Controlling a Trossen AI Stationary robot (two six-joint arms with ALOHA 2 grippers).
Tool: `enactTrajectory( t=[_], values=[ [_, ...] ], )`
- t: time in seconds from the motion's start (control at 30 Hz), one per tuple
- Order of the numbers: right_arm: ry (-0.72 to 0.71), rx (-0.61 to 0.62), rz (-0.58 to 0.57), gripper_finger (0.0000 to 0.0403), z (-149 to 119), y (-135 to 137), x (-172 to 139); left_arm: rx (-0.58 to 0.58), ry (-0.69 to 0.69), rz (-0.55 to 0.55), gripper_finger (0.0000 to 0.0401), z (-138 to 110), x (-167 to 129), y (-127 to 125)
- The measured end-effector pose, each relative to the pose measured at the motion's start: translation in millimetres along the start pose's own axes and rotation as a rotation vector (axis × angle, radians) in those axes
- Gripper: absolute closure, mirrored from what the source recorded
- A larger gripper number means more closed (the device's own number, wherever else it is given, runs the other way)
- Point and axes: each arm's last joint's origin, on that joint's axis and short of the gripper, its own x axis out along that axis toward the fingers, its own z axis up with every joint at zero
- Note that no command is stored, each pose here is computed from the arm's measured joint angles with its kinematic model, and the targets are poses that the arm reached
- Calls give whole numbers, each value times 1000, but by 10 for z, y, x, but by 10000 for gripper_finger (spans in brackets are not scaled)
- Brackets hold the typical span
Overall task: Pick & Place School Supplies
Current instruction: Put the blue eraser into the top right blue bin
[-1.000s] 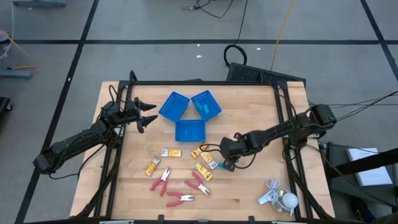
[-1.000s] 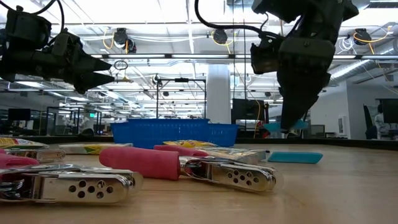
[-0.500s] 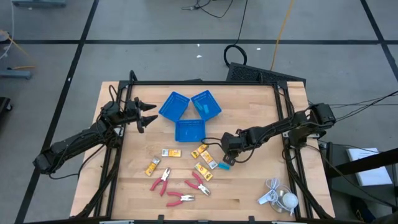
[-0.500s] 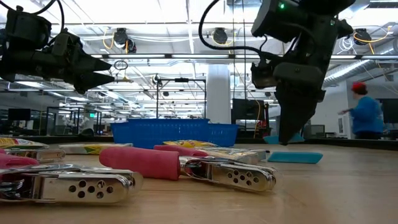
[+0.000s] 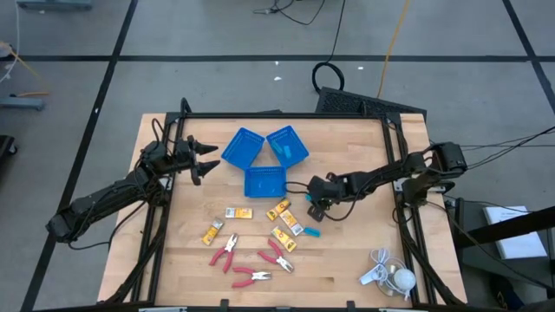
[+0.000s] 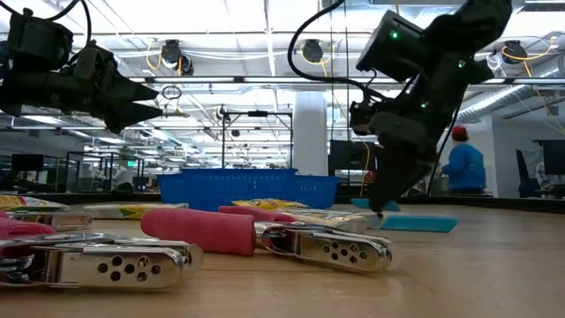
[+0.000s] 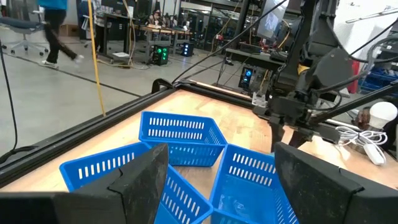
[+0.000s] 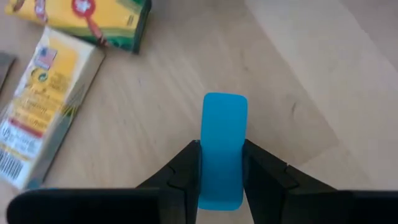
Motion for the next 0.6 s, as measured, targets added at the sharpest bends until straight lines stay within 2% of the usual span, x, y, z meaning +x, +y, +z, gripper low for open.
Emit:
enactTrajectory(
  t=[0.4,0.6],
  values=[
    [-202,28,80,312,-6,-98,79,0,0,0,107,0,0,0],
    [-223,28,79,312,-15,-142,92,0,0,0,107,0,0,0]
  ],
)
